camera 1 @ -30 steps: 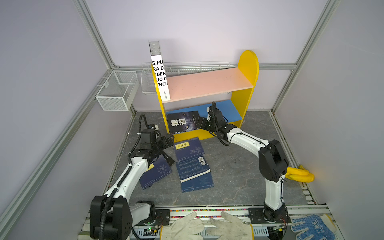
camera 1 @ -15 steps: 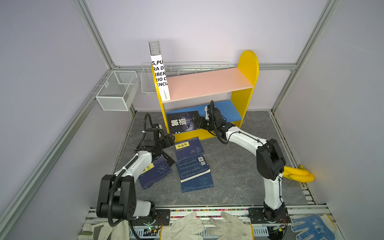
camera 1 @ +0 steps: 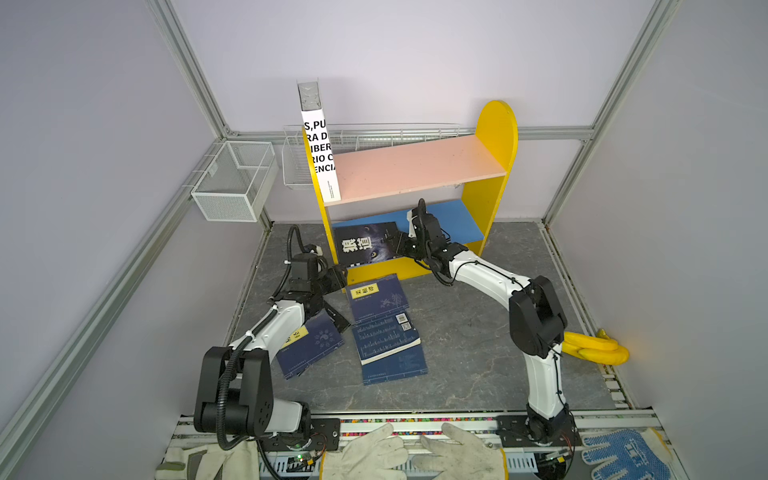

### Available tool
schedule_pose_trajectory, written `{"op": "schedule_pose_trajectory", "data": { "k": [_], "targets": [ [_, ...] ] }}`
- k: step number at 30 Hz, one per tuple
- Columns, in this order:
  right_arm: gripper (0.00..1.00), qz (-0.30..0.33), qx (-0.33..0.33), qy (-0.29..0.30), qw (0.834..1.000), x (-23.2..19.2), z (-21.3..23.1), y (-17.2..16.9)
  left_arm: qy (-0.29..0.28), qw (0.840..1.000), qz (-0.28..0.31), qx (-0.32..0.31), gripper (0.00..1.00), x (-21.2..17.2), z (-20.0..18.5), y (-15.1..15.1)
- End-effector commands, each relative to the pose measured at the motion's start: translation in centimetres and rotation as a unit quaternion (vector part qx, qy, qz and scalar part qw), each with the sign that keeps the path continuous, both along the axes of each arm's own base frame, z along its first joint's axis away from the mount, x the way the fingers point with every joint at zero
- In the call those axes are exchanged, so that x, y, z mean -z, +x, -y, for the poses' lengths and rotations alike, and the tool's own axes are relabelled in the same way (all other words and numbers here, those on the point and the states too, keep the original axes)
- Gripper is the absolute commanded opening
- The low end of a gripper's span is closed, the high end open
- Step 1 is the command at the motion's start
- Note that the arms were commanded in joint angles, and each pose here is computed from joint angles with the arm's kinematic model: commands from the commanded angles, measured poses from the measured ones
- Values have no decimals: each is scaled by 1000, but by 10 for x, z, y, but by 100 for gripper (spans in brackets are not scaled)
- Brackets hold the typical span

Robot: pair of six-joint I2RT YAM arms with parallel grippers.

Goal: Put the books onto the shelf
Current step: 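Push the black book farther onto the blue shelf with the right gripper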

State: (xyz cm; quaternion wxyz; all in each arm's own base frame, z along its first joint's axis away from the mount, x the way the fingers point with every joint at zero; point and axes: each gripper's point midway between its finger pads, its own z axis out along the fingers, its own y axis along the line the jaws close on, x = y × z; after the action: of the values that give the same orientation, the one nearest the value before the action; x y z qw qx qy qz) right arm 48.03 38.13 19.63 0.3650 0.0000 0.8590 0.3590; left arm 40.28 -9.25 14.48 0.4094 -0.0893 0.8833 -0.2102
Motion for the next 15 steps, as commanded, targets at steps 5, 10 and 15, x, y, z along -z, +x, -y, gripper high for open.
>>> {"op": "schedule_pose_trajectory", "data": {
  "k": [5, 10, 15],
  "targets": [
    [51, -4, -28, -7, 1000, 7, -5, 3, -5, 1000, 17, -21, 62, -6, -5, 10],
    [52, 4, -37, 1, 999, 1, -6, 7, -10, 1000, 15, -16, 62, -6, -3, 8],
    [53, 34, -50, 6, 998, -20, -5, 9, -10, 1000, 18, -13, 67, -11, -3, -2]
  ]
}}
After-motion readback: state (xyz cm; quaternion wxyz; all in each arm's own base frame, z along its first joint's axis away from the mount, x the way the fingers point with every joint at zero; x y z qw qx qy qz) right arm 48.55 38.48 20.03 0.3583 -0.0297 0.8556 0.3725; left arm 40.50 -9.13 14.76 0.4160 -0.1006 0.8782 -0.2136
